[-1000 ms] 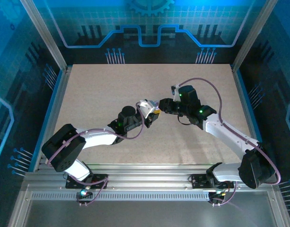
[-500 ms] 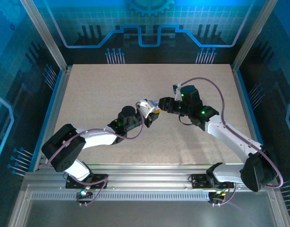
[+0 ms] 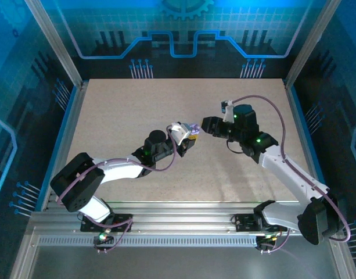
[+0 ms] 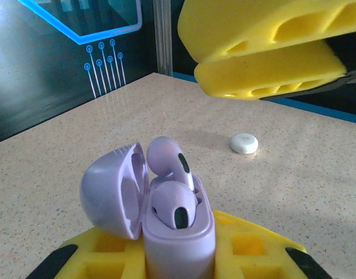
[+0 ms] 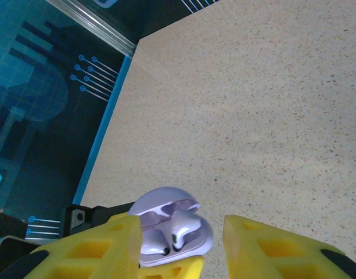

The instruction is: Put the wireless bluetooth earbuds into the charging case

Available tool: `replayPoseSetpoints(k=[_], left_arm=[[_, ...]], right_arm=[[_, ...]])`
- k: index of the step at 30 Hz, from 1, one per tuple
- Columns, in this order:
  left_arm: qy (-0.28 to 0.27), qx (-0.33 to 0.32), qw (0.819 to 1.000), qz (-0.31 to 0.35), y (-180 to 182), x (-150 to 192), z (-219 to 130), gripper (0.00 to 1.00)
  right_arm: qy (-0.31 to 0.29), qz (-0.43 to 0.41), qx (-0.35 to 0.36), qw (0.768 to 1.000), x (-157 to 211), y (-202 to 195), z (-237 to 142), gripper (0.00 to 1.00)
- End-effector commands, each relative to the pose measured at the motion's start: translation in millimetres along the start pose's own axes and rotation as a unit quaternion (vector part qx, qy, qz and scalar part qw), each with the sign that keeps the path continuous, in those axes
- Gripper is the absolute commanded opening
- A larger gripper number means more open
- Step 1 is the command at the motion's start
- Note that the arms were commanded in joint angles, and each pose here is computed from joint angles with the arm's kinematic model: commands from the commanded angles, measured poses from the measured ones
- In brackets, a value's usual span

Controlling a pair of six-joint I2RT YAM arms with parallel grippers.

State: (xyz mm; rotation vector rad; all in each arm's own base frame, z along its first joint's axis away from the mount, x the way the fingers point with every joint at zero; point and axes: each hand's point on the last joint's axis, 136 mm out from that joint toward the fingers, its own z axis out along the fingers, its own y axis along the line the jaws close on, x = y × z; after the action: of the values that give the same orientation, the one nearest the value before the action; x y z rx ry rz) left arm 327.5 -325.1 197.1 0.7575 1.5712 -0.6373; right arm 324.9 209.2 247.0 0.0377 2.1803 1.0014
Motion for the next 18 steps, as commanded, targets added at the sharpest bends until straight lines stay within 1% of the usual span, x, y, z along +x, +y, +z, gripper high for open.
replayPoseSetpoints(k=[1, 4, 7, 11, 13, 18], left_arm=[[-0.052, 0.029, 0.998, 0.004, -12.5, -35.7, -4.3, 0.18], [-0.062, 0.039, 0.997, 0.007, -16.2, -40.1, -7.1, 0.18], [-0.072, 0.05, 0.996, 0.009, -20.2, -45.5, -9.6, 0.18], [-0.094, 0.072, 0.993, 0.012, -28.1, -55.2, -15.3, 0.18], [-0.103, 0.084, 0.991, 0.011, -32.8, -58.8, -19.0, 0.18], [-0.104, 0.122, 0.987, 0.009, -46.6, -65.2, -28.7, 0.18]], right_arm=[[0.017, 0.001, -0.037, 0.999, 1.1, 7.0, -0.5, 0.41], [0.033, -0.012, -0.044, 0.998, 5.0, 9.7, -1.9, 0.41], [0.035, -0.027, -0.058, 0.997, 8.1, 11.7, -8.1, 0.41], [0.007, -0.042, -0.101, 0.994, -2.6, 21.7, -28.7, 0.42], [0.003, -0.044, -0.107, 0.993, -1.1, 16.9, -36.3, 0.42], [-0.017, -0.085, -0.133, 0.987, -10.6, 24.3, -59.0, 0.43]])
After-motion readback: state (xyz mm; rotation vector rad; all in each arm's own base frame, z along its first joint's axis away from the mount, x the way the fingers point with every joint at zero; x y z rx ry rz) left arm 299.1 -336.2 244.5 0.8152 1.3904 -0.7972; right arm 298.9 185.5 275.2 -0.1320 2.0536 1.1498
